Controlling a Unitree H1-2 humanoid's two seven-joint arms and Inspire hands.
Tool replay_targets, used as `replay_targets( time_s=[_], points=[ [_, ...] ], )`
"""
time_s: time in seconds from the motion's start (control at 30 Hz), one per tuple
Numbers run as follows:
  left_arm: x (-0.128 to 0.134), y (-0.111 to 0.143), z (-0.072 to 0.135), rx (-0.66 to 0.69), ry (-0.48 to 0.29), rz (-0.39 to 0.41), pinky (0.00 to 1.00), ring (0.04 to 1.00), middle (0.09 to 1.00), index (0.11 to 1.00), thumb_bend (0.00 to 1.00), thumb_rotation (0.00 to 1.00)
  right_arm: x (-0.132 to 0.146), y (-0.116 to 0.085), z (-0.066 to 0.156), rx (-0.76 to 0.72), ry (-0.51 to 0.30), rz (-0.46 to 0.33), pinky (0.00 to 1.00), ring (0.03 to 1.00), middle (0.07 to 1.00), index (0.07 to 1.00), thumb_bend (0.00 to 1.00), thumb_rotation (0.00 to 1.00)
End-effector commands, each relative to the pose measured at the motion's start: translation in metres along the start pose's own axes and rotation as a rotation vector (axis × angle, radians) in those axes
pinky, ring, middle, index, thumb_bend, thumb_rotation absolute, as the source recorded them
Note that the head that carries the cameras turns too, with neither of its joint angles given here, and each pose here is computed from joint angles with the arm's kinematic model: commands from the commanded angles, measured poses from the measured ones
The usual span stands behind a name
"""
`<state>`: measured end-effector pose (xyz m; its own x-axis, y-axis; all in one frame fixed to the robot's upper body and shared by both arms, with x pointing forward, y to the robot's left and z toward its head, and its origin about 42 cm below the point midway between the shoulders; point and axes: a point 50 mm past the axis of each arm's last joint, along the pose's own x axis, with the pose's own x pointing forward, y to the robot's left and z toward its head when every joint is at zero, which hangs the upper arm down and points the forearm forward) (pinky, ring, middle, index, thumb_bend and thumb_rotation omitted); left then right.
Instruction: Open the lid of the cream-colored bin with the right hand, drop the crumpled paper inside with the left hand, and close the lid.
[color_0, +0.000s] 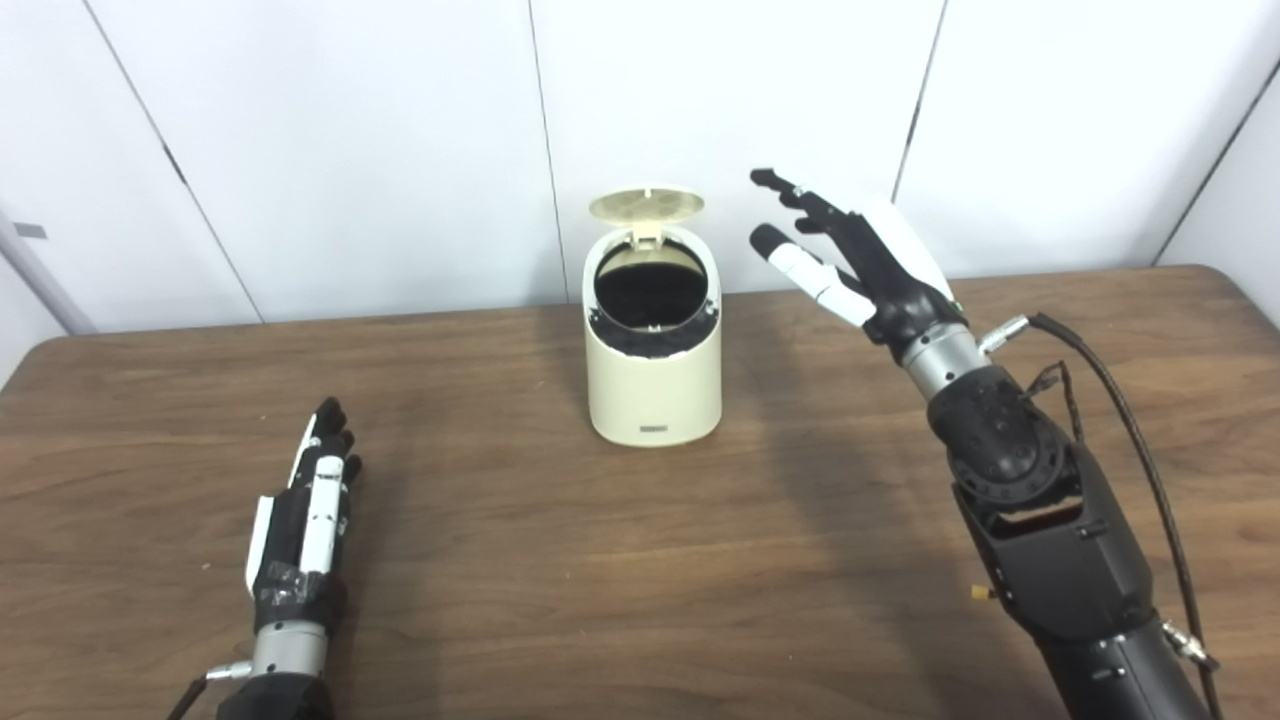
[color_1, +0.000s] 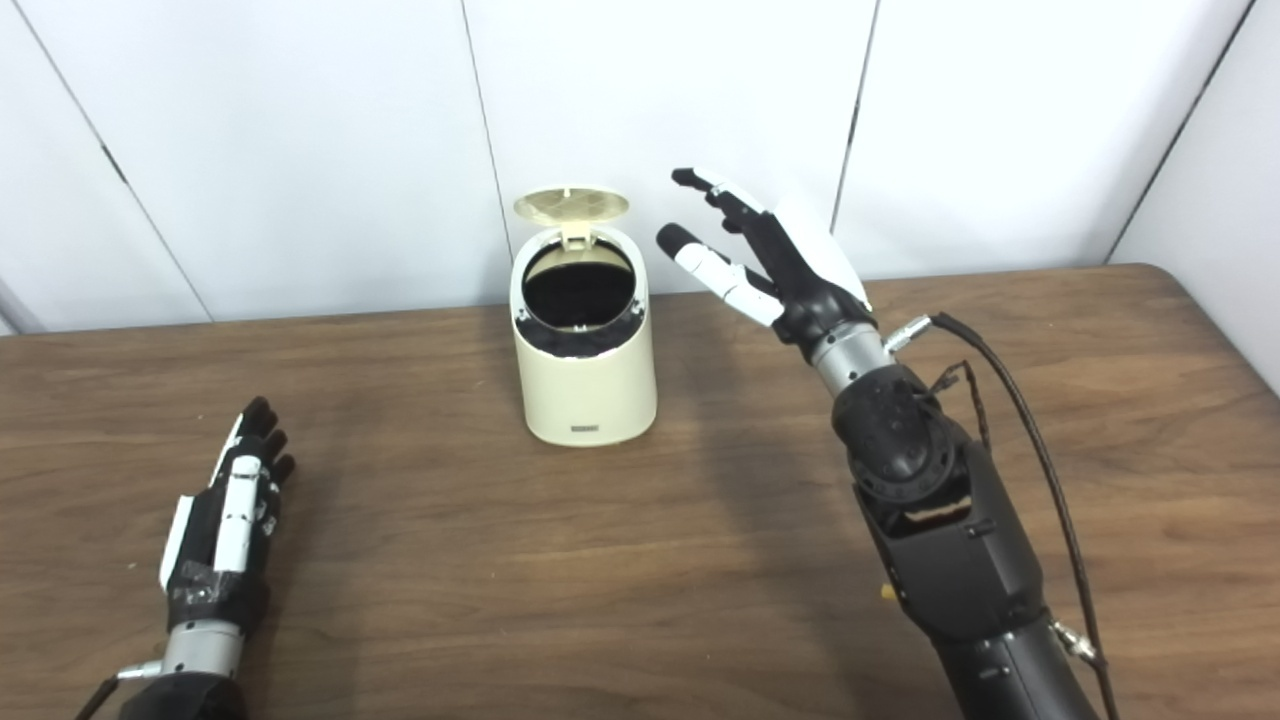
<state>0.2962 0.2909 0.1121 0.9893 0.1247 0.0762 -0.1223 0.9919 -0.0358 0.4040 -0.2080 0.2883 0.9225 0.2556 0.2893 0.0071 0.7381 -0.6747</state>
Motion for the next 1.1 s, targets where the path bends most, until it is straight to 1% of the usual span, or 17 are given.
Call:
replay_targets(
  time_s=[0.0, 0.2, 0.33, 0.43, 0.57, 0.63, 0.83, 1.07],
  points=[
    [-0.012, -0.004, -0.014, 0.002, 0.051, 0.001, 1.00, 1.000, 1.000, 1.000, 0.33, 0.85, 0.015, -0.020, 0.024, -0.036, -0.100, -0.045, 0.84, 0.898, 0.915, 0.889, 0.53, 1.00],
    [-0.013, -0.005, -0.016, 0.015, 0.054, -0.002, 1.00, 1.000, 1.000, 1.000, 0.32, 0.86, 0.024, -0.021, 0.029, -0.059, -0.133, -0.029, 0.83, 0.891, 0.907, 0.889, 0.52, 1.00],
    [-0.013, -0.005, -0.017, 0.001, 0.060, -0.003, 1.00, 1.000, 1.000, 1.000, 0.33, 0.84, 0.030, -0.020, 0.034, -0.101, -0.174, -0.007, 0.83, 0.893, 0.909, 0.890, 0.50, 1.00],
    [-0.014, -0.006, -0.017, 0.003, 0.063, 0.001, 1.00, 1.000, 1.000, 1.000, 0.33, 0.84, 0.033, -0.020, 0.038, -0.141, -0.189, 0.010, 0.83, 0.901, 0.917, 0.897, 0.49, 1.00],
    [-0.015, -0.007, -0.019, -0.002, 0.063, 0.006, 1.00, 1.000, 1.000, 1.000, 0.31, 0.86, 0.037, -0.019, 0.041, -0.178, -0.207, 0.019, 0.83, 0.902, 0.914, 0.886, 0.48, 0.97],
    [-0.015, -0.008, -0.019, -0.005, 0.064, 0.009, 1.00, 1.000, 1.000, 1.000, 0.31, 0.84, 0.040, -0.019, 0.043, -0.200, -0.215, 0.022, 0.82, 0.898, 0.908, 0.881, 0.49, 0.97],
    [-0.016, -0.008, -0.019, -0.002, 0.063, 0.005, 1.00, 1.000, 1.000, 1.000, 0.33, 0.83, 0.044, -0.018, 0.049, -0.242, -0.206, 0.062, 0.81, 0.902, 0.916, 0.886, 0.51, 0.99],
    [-0.017, -0.009, -0.020, -0.011, 0.061, 0.011, 1.00, 1.000, 1.000, 1.000, 0.31, 0.82, 0.047, -0.017, 0.055, -0.278, -0.215, 0.094, 0.82, 0.906, 0.909, 0.882, 0.51, 0.96]
  ],
)
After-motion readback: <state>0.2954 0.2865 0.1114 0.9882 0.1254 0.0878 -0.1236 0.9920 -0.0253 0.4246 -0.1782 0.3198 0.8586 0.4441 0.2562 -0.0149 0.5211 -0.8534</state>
